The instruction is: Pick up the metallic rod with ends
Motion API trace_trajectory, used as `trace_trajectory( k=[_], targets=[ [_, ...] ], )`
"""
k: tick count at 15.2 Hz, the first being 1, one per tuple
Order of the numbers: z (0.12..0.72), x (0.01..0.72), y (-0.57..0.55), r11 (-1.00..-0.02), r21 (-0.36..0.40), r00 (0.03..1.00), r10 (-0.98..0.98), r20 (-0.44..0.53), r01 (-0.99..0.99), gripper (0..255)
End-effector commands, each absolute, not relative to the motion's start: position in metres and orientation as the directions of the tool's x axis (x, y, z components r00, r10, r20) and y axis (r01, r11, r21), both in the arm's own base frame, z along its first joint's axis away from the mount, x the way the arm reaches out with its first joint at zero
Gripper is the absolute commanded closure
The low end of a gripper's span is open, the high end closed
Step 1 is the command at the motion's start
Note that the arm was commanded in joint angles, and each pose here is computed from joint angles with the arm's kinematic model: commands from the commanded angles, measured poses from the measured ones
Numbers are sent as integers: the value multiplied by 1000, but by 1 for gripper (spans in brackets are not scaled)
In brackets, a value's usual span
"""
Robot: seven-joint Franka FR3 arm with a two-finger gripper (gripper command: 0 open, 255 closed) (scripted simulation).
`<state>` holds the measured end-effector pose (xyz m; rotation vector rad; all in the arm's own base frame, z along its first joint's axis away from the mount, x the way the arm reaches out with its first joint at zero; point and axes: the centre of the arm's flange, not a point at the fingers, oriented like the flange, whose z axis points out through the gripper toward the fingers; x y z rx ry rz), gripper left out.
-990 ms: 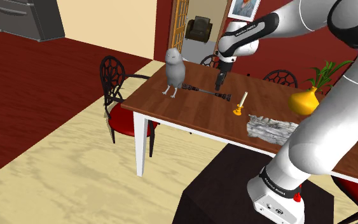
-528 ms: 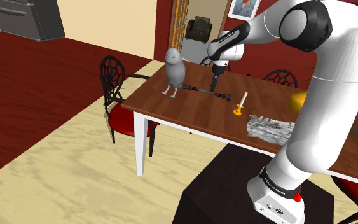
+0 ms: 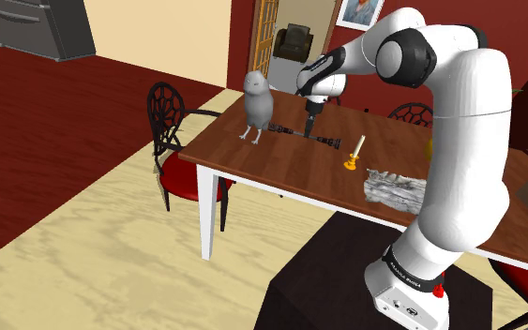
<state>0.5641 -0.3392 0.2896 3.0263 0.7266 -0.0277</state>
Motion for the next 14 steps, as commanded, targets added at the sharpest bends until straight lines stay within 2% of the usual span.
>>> trace_trajectory(
  k=[1,6,7,14],
  targets=[
    [279,566,-340,-890,24,890,455,-24,455,0],
    [260,566,-340,-890,24,890,455,-24,455,0],
    [260,566,-340,-890,24,890,455,-24,455,255],
    [260,568,-338,-890,24,890,455,-24,455,255]
  ],
)
